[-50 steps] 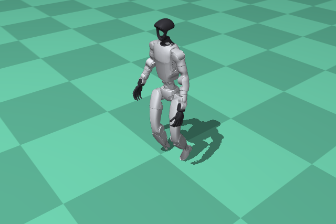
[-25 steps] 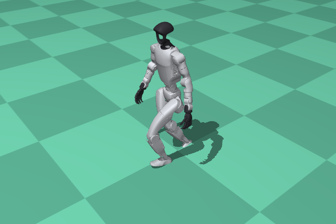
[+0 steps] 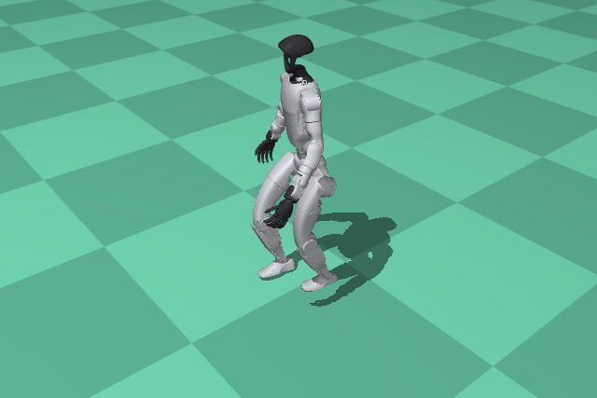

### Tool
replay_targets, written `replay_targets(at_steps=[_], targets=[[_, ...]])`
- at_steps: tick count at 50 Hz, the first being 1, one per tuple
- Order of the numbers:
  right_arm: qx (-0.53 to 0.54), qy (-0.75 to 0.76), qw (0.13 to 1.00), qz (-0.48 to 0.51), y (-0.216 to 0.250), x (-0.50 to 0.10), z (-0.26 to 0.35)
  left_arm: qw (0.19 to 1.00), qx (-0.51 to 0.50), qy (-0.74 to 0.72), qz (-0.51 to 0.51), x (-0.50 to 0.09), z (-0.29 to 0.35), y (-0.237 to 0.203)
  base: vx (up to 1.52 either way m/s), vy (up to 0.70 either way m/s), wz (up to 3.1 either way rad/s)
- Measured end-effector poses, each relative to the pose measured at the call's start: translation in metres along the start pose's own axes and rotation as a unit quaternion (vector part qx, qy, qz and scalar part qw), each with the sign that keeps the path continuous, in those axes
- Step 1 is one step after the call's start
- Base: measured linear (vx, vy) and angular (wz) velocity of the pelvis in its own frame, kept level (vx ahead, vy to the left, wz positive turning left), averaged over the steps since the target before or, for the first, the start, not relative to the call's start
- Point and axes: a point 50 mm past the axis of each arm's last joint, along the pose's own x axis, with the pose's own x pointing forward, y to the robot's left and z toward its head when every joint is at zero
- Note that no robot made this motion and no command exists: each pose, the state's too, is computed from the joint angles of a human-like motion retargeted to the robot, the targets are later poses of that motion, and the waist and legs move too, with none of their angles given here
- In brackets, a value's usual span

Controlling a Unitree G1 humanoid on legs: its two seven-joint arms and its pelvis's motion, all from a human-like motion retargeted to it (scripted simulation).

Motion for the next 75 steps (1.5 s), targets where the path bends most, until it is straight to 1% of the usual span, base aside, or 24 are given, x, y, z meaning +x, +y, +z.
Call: replay_targets(at_steps=[3,9,16,19,26,30,38,45,50,56,65,70,72,75], targets=[[0.004,0.012,1.0,-0.005,-0.007,0.0,-0.003,0.999,-0.013,-0.049,-0.017,0.006,0.028,-0.011,0.24,-0.06,0.1],[0.013,0.021,1.0,0.006,-0.006,0.001,-0.005,0.995,-0.041,-0.066,-0.057,0.006,0.036,-0.031,0.25,-0.08,0.16],[0.016,-0.004,0.999,0.032,0.005,0.002,0.008,0.995,-0.021,0.03,-0.09,-0.007,-0.02,-0.037,0.22,-0.07,0.02],[0.02,-0.022,0.999,0.036,0.006,0.002,0.017,0.992,-0.016,0.089,-0.087,-0.018,-0.052,-0.031,0.16,-0.05,-0.13],[0.041,-0.057,0.997,0.015,-0.011,0.003,0.037,0.978,-0.034,0.196,-0.059,-0.046,-0.108,-0.004,0.12,-0.02,-0.05],[0.062,-0.067,0.996,-0.005,-0.025,0.002,0.042,0.972,-0.053,0.226,-0.038,-0.06,-0.126,0.009,0.1,0.02,0.16],[0.105,-0.067,0.991,-0.039,-0.041,0.0,0.035,0.969,-0.084,0.233,-0.002,-0.075,-0.142,0.021,0.07,0.03,0.28],[0.125,-0.047,0.989,-0.062,-0.047,0.0,0.025,0.98,-0.089,0.178,0.019,-0.062,-0.12,0.026,0.08,0.0,0.24],[0.133,-0.007,0.989,-0.057,-0.04,-0.001,0.002,0.985,-0.105,0.131,0.029,-0.052,-0.1,0.028,0.05,-0.01,0.09],[0.151,0.024,0.987,-0.051,-0.036,-0.003,-0.015,0.986,-0.144,0.072,0.042,-0.038,-0.072,0.03,0.04,-0.01,0.05],[0.176,0.028,0.983,-0.051,-0.037,-0.002,-0.015,0.976,-0.208,0.015,0.061,-0.026,-0.044,0.029,0.0,0.0,0.09],[0.184,0.034,0.981,-0.059,-0.034,-0.003,-0.019,0.968,-0.236,0.027,0.08,-0.029,-0.053,0.026,-0.1,0.01,0.06],[0.191,0.028,0.979,-0.07,-0.038,-0.002,-0.013,0.963,-0.253,0.033,0.09,-0.027,-0.053,0.025,-0.02,0.02,0.3],[0.193,0.032,0.978,-0.076,-0.036,-0.002,-0.016,0.956,-0.267,0.057,0.109,-0.032,-0.067,0.026,-0.15,0.02,0.09]])
